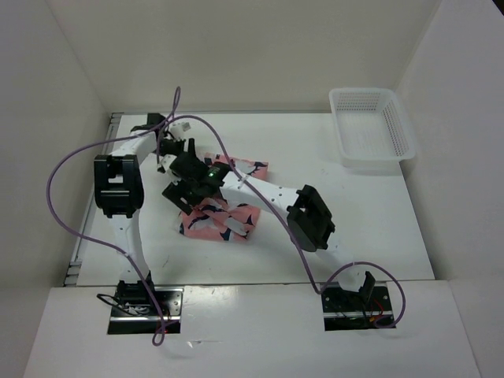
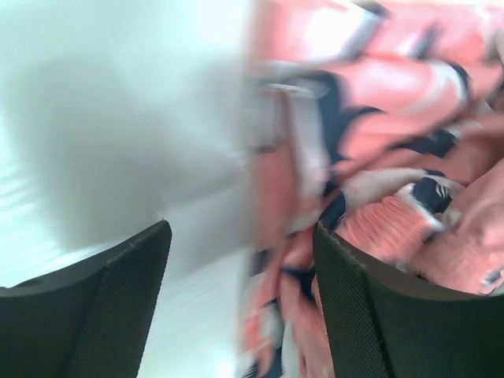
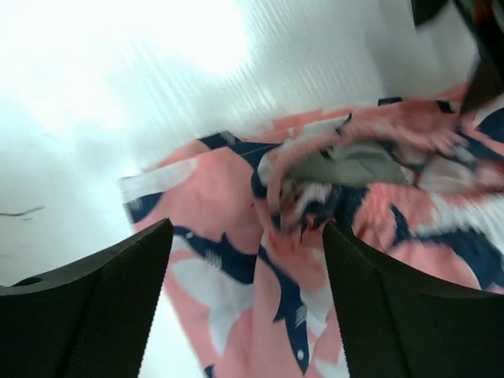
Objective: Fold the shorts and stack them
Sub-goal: Fold the shorts
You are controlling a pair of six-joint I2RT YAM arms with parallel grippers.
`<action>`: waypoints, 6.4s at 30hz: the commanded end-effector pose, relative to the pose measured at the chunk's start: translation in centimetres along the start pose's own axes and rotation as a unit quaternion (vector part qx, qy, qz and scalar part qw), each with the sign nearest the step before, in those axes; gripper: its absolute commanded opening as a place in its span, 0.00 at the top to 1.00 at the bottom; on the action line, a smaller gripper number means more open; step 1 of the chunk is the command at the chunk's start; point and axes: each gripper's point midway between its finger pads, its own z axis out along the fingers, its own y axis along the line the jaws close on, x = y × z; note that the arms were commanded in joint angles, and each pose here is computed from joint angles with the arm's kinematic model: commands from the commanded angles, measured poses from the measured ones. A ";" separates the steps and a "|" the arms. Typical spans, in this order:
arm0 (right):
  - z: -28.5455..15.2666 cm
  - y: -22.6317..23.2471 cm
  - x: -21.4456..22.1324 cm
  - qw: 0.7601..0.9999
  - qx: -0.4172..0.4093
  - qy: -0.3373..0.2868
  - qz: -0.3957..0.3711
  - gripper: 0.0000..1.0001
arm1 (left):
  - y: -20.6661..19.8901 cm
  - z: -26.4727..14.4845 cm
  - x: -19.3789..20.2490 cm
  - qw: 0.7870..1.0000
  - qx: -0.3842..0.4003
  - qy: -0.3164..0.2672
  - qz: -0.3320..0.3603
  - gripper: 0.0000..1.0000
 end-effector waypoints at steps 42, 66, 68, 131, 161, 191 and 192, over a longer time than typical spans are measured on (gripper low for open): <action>-5.9 -1.8 18.4 0.957 0.036 0.082 0.276 0.30 | -4.1 -3.3 -3.5 0.995 -0.009 -0.063 0.078 1.00; -8.2 -3.2 13.0 0.953 -0.034 -0.017 0.300 0.25 | -5.3 -4.4 -3.9 0.995 0.053 -0.062 0.064 1.00; -7.4 -3.6 13.2 0.955 -0.024 -0.011 0.297 0.25 | -5.0 -4.0 -3.7 0.995 0.049 -0.058 0.061 1.00; -6.8 -11.9 17.5 0.879 0.031 -0.003 0.476 0.36 | -3.5 -2.3 8.2 0.997 -0.042 0.059 0.028 0.37; -5.9 -9.3 21.6 0.880 -0.046 0.070 0.468 0.90 | -3.1 -1.2 10.1 0.996 -0.029 0.089 0.010 0.38; -24.2 -26.0 18.1 0.853 0.269 -0.055 0.444 0.00 | 3.8 -25.2 -3.3 0.950 -0.096 -0.296 0.015 0.00; -24.8 -26.5 18.3 0.848 0.278 -0.054 0.449 0.00 | 5.0 -26.2 -3.0 0.944 -0.116 -0.309 0.009 0.00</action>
